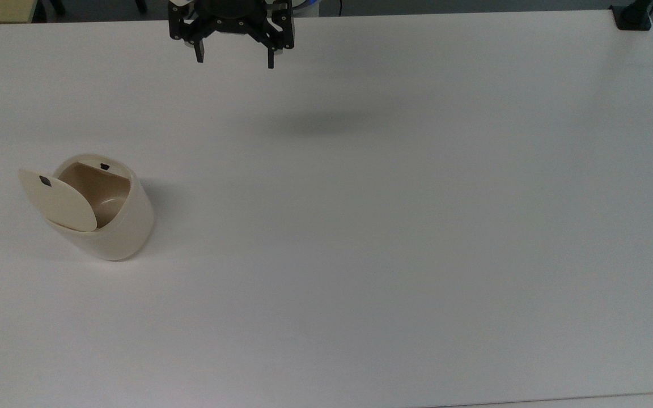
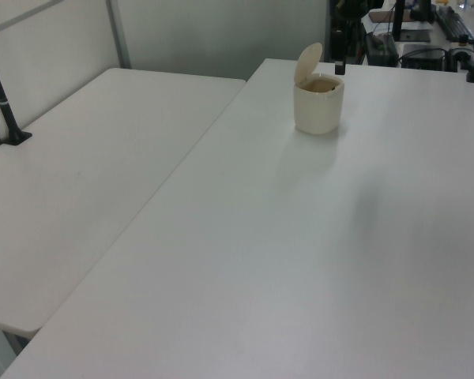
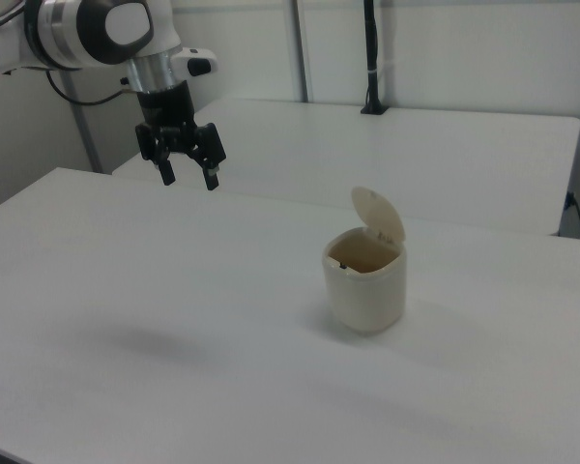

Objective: Open the trash bin

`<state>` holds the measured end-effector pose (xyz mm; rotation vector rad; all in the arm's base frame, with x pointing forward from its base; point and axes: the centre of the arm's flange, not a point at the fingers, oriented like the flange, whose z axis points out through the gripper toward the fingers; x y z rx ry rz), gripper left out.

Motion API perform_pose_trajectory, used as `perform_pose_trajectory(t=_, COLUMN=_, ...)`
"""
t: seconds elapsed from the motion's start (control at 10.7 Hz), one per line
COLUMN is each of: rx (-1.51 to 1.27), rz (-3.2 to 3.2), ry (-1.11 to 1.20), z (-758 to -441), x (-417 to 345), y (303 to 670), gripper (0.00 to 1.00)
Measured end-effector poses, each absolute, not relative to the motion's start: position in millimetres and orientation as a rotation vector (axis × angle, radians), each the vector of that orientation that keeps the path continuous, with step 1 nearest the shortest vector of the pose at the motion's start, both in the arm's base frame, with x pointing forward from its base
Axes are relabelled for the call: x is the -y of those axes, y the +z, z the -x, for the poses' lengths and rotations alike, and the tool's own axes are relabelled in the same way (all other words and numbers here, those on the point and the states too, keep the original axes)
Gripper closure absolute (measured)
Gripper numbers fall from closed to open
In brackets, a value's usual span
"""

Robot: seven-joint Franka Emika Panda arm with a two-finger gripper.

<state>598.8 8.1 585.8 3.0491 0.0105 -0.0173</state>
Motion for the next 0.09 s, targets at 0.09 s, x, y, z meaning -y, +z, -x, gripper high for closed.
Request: perform_pose_trajectory(t=0.09, rx=-0.010, rz=-3.049, ry=-0.022, z=-598.5, x=-8.1, y=585.3, gripper=0.00)
